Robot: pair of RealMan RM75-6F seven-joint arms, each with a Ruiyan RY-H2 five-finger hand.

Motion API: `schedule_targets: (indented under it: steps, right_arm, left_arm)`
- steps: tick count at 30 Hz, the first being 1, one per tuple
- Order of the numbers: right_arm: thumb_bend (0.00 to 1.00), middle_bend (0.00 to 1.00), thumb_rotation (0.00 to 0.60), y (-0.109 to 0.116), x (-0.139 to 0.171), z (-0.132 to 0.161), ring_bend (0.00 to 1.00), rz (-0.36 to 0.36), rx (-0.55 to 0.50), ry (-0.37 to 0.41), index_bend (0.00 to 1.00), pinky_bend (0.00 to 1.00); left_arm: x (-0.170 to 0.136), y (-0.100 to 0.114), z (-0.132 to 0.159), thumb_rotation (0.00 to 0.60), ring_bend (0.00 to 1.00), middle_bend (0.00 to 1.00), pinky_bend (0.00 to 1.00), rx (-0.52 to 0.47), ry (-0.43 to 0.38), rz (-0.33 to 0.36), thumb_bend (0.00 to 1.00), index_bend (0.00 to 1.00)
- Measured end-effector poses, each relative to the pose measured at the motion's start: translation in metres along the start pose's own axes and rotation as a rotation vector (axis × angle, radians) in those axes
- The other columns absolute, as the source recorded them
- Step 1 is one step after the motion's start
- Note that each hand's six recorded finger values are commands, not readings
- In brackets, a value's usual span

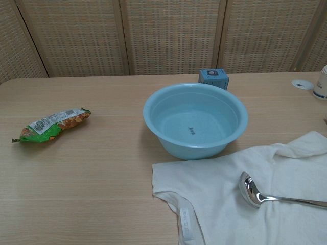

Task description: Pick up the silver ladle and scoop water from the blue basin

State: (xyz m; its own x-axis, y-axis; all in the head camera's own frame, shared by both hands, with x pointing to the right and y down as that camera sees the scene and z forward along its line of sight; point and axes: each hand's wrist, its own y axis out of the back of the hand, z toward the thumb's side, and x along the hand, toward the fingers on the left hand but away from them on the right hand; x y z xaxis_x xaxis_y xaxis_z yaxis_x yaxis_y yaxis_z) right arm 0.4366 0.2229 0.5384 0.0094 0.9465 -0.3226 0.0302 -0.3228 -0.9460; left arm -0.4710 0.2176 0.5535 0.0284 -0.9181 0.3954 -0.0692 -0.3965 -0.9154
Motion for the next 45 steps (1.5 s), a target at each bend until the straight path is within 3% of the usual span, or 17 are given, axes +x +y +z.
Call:
schedule_targets:
  steps: [4,5,7,9,12,14,18,21,23,27,36,45]
  right_arm:
    - [0.0,0.01,0.6,-0.004,-0.001,0.001,0.0,0.025,-0.003,0.004,0.0,0.0]
    - [0.0,0.07,0.6,-0.005,-0.001,0.002,0.06,0.037,-0.004,0.007,0.0,0.01]
    - [0.0,0.28,0.6,-0.011,-0.003,0.006,0.32,0.072,-0.006,0.02,0.0,0.2]
    - [0.0,0.6,0.6,-0.019,-0.007,0.011,0.69,0.125,-0.014,0.038,0.0,0.63]
    - [0.0,0.82,0.6,-0.035,-0.012,0.022,0.92,0.226,-0.042,0.064,0.01,0.94]
    - [0.0,0.89,0.6,-0.047,-0.015,0.028,0.98,0.298,-0.063,0.074,0.06,1.0]
    - [0.0,0.95,0.6,-0.076,-0.02,0.04,1.0,0.444,-0.087,0.069,0.23,1.0]
    - [0.05,0.97,0.6,-0.095,-0.019,0.047,1.0,0.494,-0.084,0.044,0.4,1.0]
    - [0.12,0.98,0.6,-0.106,-0.018,0.052,1.0,0.517,-0.079,0.027,0.44,1.0]
    - [0.25,0.99,0.6,-0.129,-0.014,0.064,1.0,0.557,-0.064,-0.007,0.47,1.0]
    - [0.4,0.99,0.6,-0.158,-0.012,0.074,1.0,0.563,-0.011,-0.091,0.48,1.0]
    - [0.44,0.99,0.6,-0.169,-0.011,0.078,1.0,0.542,-0.015,-0.108,0.5,1.0]
  left_arm:
    - [0.0,-0.003,0.001,0.6,0.0,0.0,0.0,0.002,0.002,-0.008,0.0,0.0]
    - [0.0,-0.003,0.001,0.6,0.0,0.0,0.0,-0.001,0.003,-0.008,0.0,0.0]
    - [0.001,-0.002,0.001,0.6,0.0,0.0,0.0,0.001,0.002,-0.006,0.0,0.0]
    - [0.001,-0.001,0.002,0.6,0.0,0.0,0.0,0.002,0.001,-0.003,0.0,0.0]
    - [0.003,-0.001,0.005,0.6,0.0,0.0,0.0,0.004,-0.005,0.001,0.0,0.0]
    - [0.003,0.0,0.006,0.6,0.0,0.0,0.0,0.002,-0.011,0.007,0.0,0.0]
    - [0.004,0.002,0.006,0.6,0.0,0.0,0.0,-0.008,-0.013,0.014,0.0,0.0]
    - [0.005,0.002,0.006,0.6,0.0,0.0,0.0,-0.015,-0.015,0.016,0.0,0.0]
    - [0.005,0.001,0.006,0.6,0.0,0.0,0.0,-0.014,-0.017,0.016,0.0,0.0]
    - [0.005,0.0,0.006,0.6,0.0,0.0,0.0,-0.015,-0.016,0.009,0.0,0.0]
    - [0.006,0.0,0.005,0.6,0.0,0.0,0.0,-0.019,-0.012,0.005,0.0,0.0]
    - [0.005,0.002,0.003,0.6,0.0,0.0,0.0,-0.028,-0.008,0.008,0.0,0.0]
